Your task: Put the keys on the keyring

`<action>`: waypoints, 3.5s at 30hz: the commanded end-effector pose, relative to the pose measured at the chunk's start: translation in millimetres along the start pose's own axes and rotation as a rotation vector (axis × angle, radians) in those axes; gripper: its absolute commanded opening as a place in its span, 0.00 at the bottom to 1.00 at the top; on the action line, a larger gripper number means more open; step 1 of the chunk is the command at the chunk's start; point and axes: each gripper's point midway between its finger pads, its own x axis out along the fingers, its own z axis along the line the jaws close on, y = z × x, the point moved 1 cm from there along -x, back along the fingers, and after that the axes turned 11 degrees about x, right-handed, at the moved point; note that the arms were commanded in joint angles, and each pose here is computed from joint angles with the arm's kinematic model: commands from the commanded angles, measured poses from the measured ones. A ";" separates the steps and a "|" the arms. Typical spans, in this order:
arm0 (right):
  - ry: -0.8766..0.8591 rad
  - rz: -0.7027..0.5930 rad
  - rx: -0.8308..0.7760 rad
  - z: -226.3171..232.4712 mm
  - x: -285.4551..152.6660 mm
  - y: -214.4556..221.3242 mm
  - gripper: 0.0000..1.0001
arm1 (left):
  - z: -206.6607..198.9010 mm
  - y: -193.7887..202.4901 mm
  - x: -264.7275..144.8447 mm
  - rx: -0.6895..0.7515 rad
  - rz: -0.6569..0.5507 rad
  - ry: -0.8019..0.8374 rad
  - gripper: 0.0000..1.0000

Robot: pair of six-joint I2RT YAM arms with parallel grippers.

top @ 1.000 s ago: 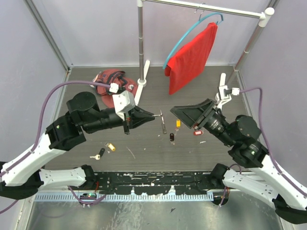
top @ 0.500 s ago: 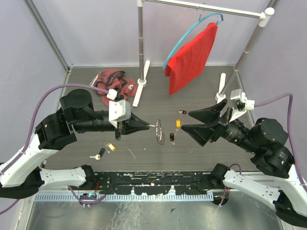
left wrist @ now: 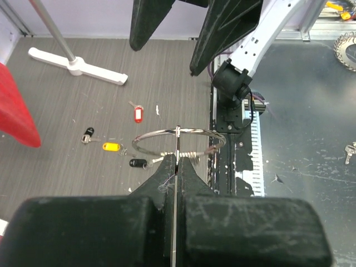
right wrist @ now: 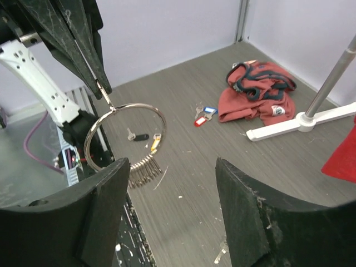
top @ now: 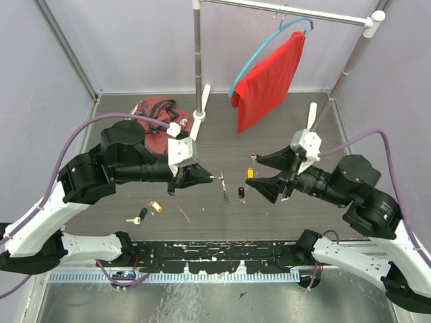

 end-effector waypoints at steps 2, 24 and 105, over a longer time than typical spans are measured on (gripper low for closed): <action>-0.086 0.017 -0.066 11.4 8.6 -3.9 0.68 | 0.4 0.2 -3.4 -0.016 0.034 -0.004 0.00; 0.134 -0.131 -0.095 -24.4 -0.3 -24.7 0.70 | 28.3 9.0 2.2 -0.254 0.034 -0.235 0.00; -0.031 -0.120 -0.740 9.7 92.3 -8.2 0.84 | 42.3 103.4 -24.2 -0.549 0.282 -0.535 0.00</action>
